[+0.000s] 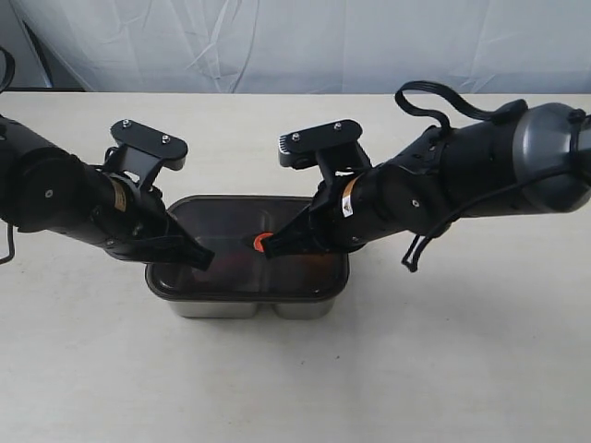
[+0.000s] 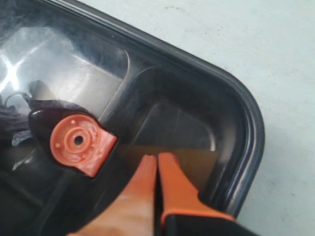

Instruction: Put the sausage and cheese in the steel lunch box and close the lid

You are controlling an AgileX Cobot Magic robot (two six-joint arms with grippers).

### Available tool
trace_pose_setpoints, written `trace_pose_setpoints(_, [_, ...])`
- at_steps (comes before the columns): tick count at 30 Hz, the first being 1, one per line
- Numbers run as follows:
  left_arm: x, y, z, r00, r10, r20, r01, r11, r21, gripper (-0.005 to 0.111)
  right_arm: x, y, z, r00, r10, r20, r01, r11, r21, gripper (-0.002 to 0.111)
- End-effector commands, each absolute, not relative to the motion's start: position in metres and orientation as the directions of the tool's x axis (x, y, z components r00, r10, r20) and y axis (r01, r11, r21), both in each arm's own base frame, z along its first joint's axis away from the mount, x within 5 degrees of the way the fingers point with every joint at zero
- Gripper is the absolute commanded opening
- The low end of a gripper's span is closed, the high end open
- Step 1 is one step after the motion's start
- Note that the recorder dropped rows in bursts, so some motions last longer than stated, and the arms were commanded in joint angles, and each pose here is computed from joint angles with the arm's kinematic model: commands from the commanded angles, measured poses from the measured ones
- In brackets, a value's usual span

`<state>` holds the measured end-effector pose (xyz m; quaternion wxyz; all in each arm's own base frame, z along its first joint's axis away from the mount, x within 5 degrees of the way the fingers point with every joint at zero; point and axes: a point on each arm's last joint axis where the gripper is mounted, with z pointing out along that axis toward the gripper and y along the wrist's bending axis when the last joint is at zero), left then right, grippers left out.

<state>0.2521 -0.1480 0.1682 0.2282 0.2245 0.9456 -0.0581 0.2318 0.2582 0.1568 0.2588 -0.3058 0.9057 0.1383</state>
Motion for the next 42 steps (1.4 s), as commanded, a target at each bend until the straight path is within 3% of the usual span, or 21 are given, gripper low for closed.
trace_pose_setpoints(1, [0.246, -0.146, 0.159, -0.828, 0.390, -0.402, 0.434, 0.900, -0.021, 0.000, 0.228, 0.251, 0.166, -0.681, -0.495, -0.540, -0.626, 0.776, 0.078, 0.000])
trace_pose_setpoints(10, [0.239, -0.140, 0.219, -0.704, 0.347, -0.620, 0.457, 0.889, -0.021, 0.000, 0.218, 0.238, 0.226, -0.600, -0.448, -0.663, -0.647, 0.759, 0.073, 0.000])
trace_pose_setpoints(15, [0.221, -0.129, 0.262, -0.567, 0.310, -0.763, 0.479, 0.878, 0.001, 0.000, 0.206, 0.220, 0.260, -0.552, -0.464, -0.693, -0.661, 0.750, 0.023, 0.000])
trace_pose_setpoints(19, [0.205, -0.120, 0.277, -0.467, 0.266, -0.843, 0.486, 0.874, 0.006, 0.000, 0.197, 0.208, 0.280, -0.512, -0.455, -0.729, -0.666, 0.746, 0.002, 0.000])
trace_pose_setpoints(31, [0.161, -0.095, 0.272, -0.386, 0.167, -0.907, 0.482, 0.875, -0.043, 0.000, 0.167, 0.178, 0.257, -0.536, -0.425, -0.730, -0.657, 0.752, 0.045, 0.000])
trace_pose_setpoints(38, [0.127, -0.074, 0.287, -0.279, 0.091, -0.956, 0.482, 0.874, -0.057, 0.000, 0.148, 0.158, 0.250, -0.547, -0.358, -0.757, -0.636, 0.765, 0.098, 0.000])
trace_pose_setpoints(42, [0.111, -0.066, 0.275, -0.301, 0.033, -0.953, 0.471, 0.874, -0.119, 0.000, 0.142, 0.153, 0.252, -0.527, -0.311, -0.791, -0.639, 0.759, 0.127, 0.000])
